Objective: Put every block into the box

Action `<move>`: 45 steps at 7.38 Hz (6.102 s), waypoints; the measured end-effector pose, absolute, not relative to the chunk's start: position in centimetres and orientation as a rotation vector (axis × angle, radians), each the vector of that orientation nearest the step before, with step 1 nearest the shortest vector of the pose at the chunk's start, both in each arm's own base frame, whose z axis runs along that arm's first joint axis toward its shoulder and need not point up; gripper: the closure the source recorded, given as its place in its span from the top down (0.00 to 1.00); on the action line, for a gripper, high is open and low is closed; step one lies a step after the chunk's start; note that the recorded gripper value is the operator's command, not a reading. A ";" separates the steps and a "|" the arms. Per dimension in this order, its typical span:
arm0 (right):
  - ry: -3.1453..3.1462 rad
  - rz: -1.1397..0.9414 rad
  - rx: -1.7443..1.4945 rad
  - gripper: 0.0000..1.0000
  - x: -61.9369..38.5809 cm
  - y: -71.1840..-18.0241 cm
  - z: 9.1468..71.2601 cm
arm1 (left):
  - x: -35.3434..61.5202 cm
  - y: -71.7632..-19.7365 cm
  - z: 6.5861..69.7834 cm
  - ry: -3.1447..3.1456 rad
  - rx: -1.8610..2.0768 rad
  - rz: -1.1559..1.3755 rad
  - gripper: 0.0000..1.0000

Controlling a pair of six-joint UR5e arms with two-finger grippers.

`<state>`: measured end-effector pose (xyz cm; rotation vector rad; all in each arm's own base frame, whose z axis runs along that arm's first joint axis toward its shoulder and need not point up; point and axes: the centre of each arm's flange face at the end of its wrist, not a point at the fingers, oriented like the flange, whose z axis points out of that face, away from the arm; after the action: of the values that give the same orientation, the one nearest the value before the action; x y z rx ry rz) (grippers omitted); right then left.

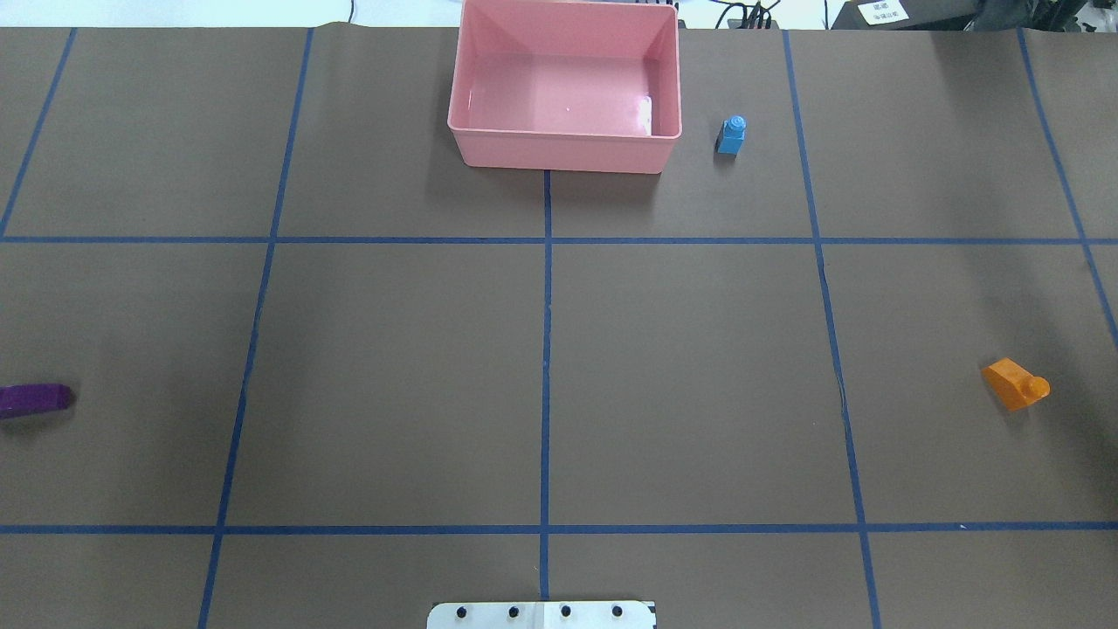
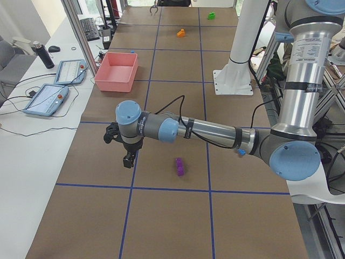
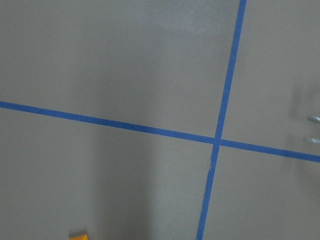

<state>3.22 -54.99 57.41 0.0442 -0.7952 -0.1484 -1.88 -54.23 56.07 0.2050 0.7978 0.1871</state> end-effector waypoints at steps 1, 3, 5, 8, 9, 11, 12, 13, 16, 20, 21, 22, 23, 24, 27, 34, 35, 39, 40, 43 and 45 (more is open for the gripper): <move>-0.795 -0.148 0.045 1.00 3.3 -55.0 57.4 | -1.9 -54.3 56.0 0.798 0.212 0.191 1.00; -0.794 -0.148 0.046 1.00 3.3 -55.0 57.3 | -1.9 -54.3 56.4 0.799 0.224 0.197 1.00; -0.794 -0.149 0.049 1.00 3.3 -55.1 57.2 | -1.9 -54.3 56.6 0.798 0.226 0.198 1.00; -0.793 -0.147 0.042 1.00 3.2 -55.3 57.7 | -1.9 -53.2 58.7 0.803 0.189 0.185 1.00; -0.793 -0.151 0.048 1.00 3.2 -55.3 57.9 | -1.9 -53.0 58.9 0.803 0.184 0.182 1.00; -0.799 -0.162 0.051 1.00 2.7 -54.9 58.6 | -2.0 -52.8 58.7 0.804 0.188 0.183 1.00; -0.801 -0.172 0.062 1.00 2.6 -53.8 59.5 | -1.9 -52.8 58.7 0.804 0.187 0.184 1.00; -0.799 -0.198 0.113 1.00 2.6 -51.5 61.2 | -1.9 -52.8 58.7 0.804 0.189 0.186 1.00; -0.788 -0.235 0.218 1.00 2.9 -42.3 67.0 | -1.9 -52.9 58.3 0.804 0.215 0.196 1.00; -0.764 -0.287 0.169 1.00 3.2 -30.5 72.6 | -1.9 -53.1 57.2 0.803 0.316 0.235 1.00; -0.733 -0.339 0.175 1.00 3.5 -28.3 73.6 | -1.9 -53.1 56.9 0.802 0.341 0.245 1.00; -0.700 -0.383 0.165 1.00 3.8 -26.5 74.7 | -1.9 -53.1 56.7 0.801 0.363 0.253 1.00; -0.688 -0.409 0.132 1.00 3.8 -24.5 75.9 | -1.9 -53.1 56.6 0.799 0.377 0.258 1.00; -0.693 -0.439 0.095 1.00 3.7 -22.4 77.1 | -1.9 -53.0 56.5 0.797 0.383 0.260 1.00; -0.743 -0.522 0.010 1.00 3.9 -16.7 80.9 | -2.0 -52.0 55.9 0.792 0.398 0.265 1.00; -0.848 -0.505 -0.097 0.00 4.0 -12.0 85.9 | -2.0 -51.7 54.6 0.792 0.422 0.275 1.00; -0.855 -0.507 -0.098 0.00 3.9 -12.0 86.1 | -2.0 -51.6 54.7 0.794 0.420 0.276 1.00; -0.945 -0.145 -0.060 0.00 0.8 -25.4 77.4 | -1.5 -49.4 56.7 0.850 0.405 0.283 1.00; -0.959 -0.054 -0.037 0.00 -0.2 -30.8 73.9 | -0.6 -47.3 57.5 0.920 0.398 0.292 1.00; -1.000 0.108 0.009 0.00 -4.3 -45.7 63.7 | 8.2 -42.9 52.5 1.076 0.355 0.362 0.99; -0.983 0.121 0.014 0.00 -8.1 -52.9 57.6 | 14.7 -40.2 48.8 1.067 0.339 0.453 0.99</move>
<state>-8.11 -52.93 57.57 0.0142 -0.9835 0.1205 14.74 -40.24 48.84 0.3392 1.0672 0.4534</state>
